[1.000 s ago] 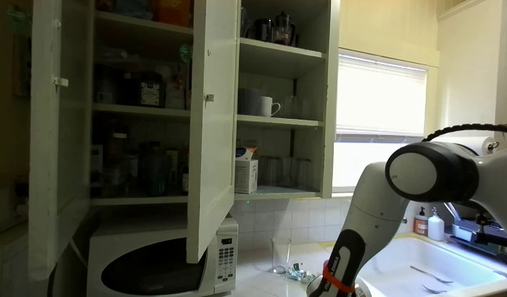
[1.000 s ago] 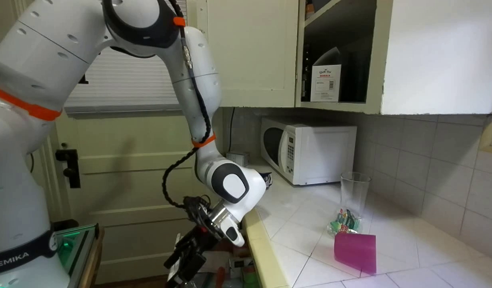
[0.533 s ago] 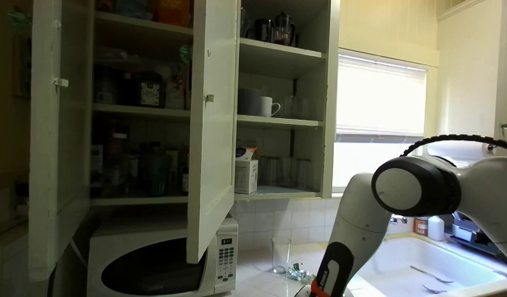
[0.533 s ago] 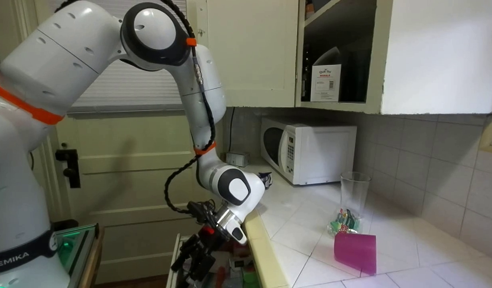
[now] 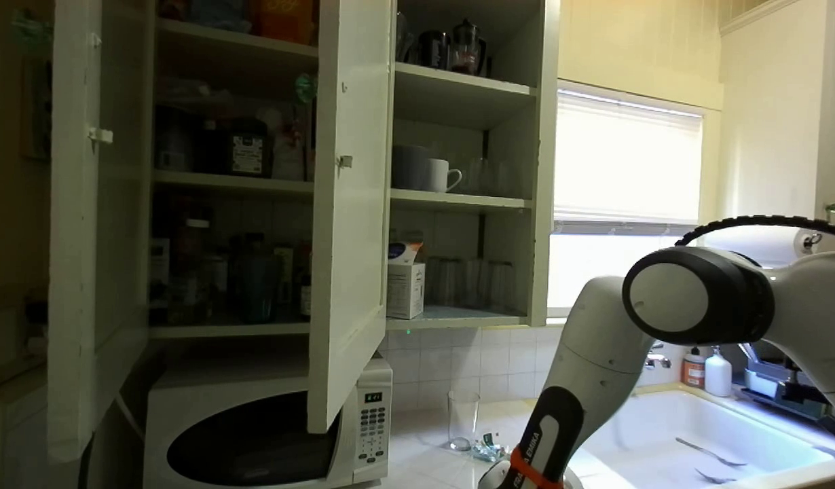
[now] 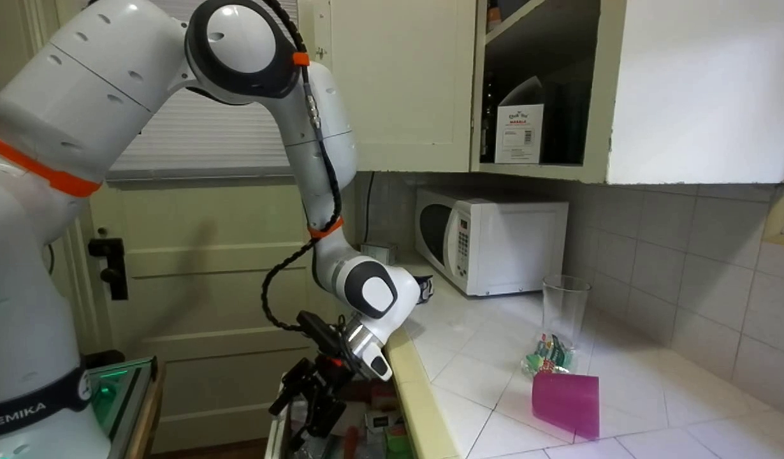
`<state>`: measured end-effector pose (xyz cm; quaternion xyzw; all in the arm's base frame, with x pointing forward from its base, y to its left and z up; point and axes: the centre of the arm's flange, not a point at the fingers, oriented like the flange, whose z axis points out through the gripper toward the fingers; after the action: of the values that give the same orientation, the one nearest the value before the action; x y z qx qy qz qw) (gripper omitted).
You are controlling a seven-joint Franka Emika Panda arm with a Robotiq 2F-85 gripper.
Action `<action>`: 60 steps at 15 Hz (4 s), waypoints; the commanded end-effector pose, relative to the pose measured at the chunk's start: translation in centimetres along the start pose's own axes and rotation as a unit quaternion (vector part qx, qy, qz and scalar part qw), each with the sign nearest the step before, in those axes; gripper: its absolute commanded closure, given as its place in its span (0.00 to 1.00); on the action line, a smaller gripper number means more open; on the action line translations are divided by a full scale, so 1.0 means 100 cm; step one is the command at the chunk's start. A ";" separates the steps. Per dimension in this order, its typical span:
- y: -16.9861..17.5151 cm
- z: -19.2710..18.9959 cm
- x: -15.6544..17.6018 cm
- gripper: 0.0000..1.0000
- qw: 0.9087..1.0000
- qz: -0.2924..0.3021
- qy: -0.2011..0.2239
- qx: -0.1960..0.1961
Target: Put the orange spoon in the drawer and close it
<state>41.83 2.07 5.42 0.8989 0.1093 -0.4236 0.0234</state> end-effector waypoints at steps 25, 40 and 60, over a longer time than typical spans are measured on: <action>-0.063 0.043 -0.057 0.00 0.986 0.093 0.131 0.038; -0.051 0.069 -0.050 0.00 0.977 0.136 0.150 0.069; -0.026 0.036 -0.062 0.00 0.880 0.192 0.432 -0.043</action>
<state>34.58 4.10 7.40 0.9959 -0.0408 0.0095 0.0801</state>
